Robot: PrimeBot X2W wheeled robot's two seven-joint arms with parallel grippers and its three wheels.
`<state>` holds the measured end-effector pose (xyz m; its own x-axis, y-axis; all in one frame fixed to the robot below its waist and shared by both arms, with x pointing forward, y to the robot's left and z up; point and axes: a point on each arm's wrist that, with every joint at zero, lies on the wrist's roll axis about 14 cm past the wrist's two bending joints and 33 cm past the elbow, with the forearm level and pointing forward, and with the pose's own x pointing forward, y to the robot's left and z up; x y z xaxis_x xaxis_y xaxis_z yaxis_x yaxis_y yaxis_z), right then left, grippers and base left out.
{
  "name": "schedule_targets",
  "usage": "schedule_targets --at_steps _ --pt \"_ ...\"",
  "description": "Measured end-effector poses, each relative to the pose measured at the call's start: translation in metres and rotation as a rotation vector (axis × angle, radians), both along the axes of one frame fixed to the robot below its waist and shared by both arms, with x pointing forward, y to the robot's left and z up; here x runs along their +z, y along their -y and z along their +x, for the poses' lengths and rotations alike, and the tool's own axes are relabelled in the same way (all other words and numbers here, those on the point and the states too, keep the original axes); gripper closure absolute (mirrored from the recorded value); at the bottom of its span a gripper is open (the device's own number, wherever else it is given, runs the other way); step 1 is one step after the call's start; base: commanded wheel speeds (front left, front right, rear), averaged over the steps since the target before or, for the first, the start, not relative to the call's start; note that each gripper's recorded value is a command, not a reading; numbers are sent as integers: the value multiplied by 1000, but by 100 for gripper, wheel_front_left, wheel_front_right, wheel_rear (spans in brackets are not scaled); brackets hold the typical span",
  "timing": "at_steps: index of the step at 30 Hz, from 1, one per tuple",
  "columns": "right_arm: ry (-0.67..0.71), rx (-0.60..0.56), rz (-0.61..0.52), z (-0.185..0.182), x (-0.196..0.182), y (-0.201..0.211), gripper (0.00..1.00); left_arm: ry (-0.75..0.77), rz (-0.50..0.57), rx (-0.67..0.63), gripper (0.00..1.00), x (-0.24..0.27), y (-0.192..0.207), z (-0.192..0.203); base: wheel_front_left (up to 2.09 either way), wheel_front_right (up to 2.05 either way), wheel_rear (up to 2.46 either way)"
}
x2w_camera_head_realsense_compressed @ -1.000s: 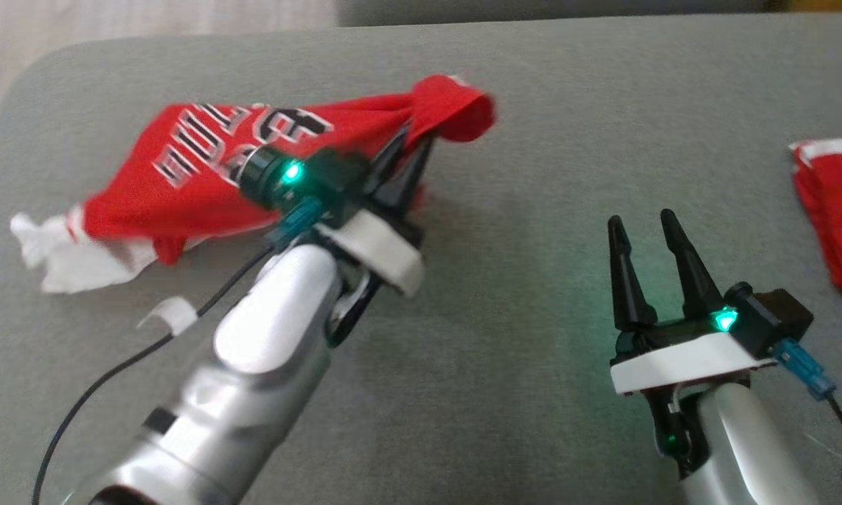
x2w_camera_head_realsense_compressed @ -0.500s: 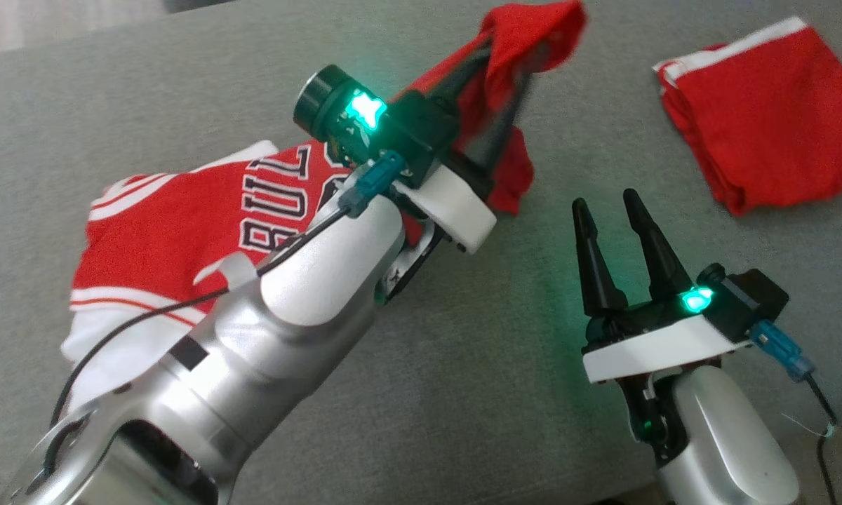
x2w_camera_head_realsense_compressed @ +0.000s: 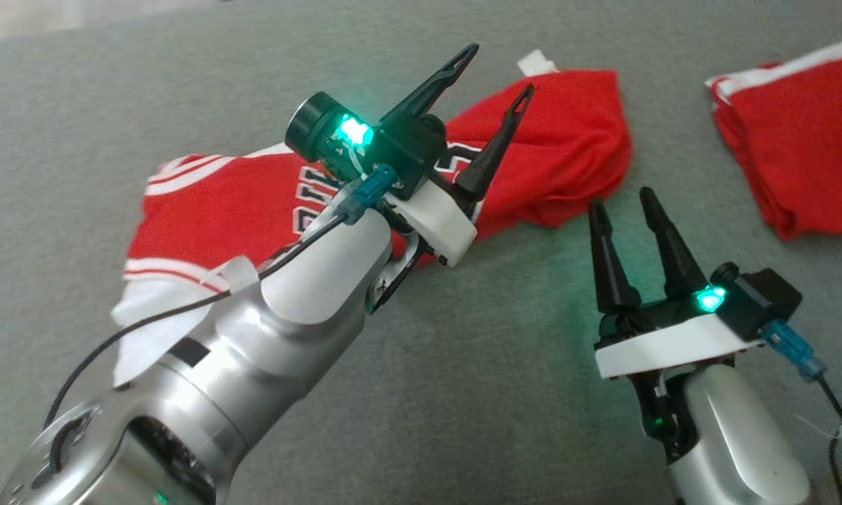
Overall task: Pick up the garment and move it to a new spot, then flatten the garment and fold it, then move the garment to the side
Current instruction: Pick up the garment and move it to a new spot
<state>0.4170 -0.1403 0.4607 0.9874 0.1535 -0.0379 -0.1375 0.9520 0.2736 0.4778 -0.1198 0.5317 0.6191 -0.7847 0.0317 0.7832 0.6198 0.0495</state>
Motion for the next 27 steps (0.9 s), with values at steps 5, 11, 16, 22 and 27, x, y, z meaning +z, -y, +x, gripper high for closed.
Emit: schedule_targets --at_steps 5,11,16,22,27 --pt "27 43 -5 6 8 -15 0 46 -19 119 0 21 -36 7 0 0 0" --pt "46 73 -10 5 13 -27 0 5 -12 358 0 -3 -125 -10 0 0 0" --pt "49 105 -24 -2 14 -39 0 -70 8 586 0 -36 -204 -47 0 0 0" --pt "60 141 -38 -12 19 -50 0 -110 -16 702 0 -48 -236 -91 0 0 0" --pt "45 157 -43 -26 15 -54 0 -119 -49 802 0 -50 -258 -118 0 0 0"
